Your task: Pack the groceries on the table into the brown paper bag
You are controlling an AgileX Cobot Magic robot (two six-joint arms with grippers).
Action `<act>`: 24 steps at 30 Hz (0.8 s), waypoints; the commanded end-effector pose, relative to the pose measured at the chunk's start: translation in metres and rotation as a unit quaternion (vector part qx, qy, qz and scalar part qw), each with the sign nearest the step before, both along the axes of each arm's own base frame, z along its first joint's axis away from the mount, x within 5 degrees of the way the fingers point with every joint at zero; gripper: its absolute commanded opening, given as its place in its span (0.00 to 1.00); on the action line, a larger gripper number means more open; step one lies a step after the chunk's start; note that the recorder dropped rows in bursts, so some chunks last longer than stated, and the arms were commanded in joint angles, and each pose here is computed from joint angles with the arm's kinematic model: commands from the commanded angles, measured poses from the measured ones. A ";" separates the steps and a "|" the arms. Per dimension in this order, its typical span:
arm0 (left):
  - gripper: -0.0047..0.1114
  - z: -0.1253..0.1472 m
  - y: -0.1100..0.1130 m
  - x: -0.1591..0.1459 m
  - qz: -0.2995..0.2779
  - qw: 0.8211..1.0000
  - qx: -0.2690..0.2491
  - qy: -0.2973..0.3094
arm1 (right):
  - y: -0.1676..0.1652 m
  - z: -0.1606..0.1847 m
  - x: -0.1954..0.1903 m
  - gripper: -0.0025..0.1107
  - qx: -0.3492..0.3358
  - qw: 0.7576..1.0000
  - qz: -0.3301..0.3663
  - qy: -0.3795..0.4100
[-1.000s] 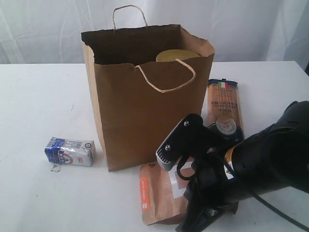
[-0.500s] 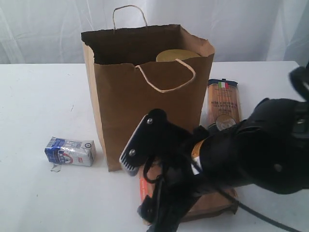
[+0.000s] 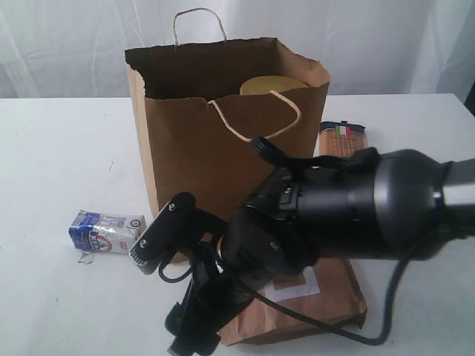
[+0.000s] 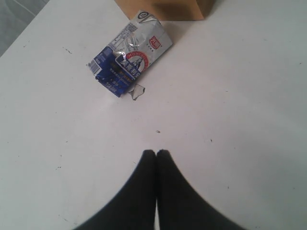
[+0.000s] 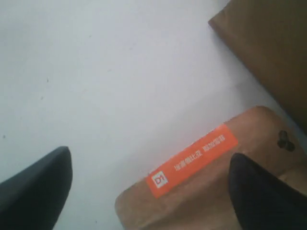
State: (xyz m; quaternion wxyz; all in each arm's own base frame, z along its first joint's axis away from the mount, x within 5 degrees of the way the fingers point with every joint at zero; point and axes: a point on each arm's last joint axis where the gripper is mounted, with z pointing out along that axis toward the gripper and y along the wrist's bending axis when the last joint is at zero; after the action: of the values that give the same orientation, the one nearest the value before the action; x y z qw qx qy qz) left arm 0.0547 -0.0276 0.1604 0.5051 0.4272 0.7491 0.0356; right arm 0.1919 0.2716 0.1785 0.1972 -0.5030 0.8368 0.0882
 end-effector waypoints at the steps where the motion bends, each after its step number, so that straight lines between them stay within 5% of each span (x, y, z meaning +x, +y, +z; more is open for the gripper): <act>1: 0.04 -0.001 0.000 0.000 0.003 1.000 -0.004 0.000 | 0.010 -0.004 0.008 0.72 -0.027 0.998 -0.043 0.032; 18: 0.04 -0.001 0.000 0.000 0.003 1.000 -0.004 0.000 | 0.020 -0.027 0.024 0.70 -0.136 0.985 -0.084 0.062; 24: 0.04 -0.001 0.000 0.000 0.003 1.000 -0.004 0.000 | 0.002 -0.026 0.026 0.70 -0.239 0.968 -0.063 0.041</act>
State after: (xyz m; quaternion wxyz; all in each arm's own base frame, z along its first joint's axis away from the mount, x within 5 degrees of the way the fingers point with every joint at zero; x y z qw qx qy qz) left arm 0.0547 -0.0276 0.1604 0.5051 0.4272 0.7491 0.0356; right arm 0.2170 0.2823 0.1530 0.0643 -0.4672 0.8799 -0.0590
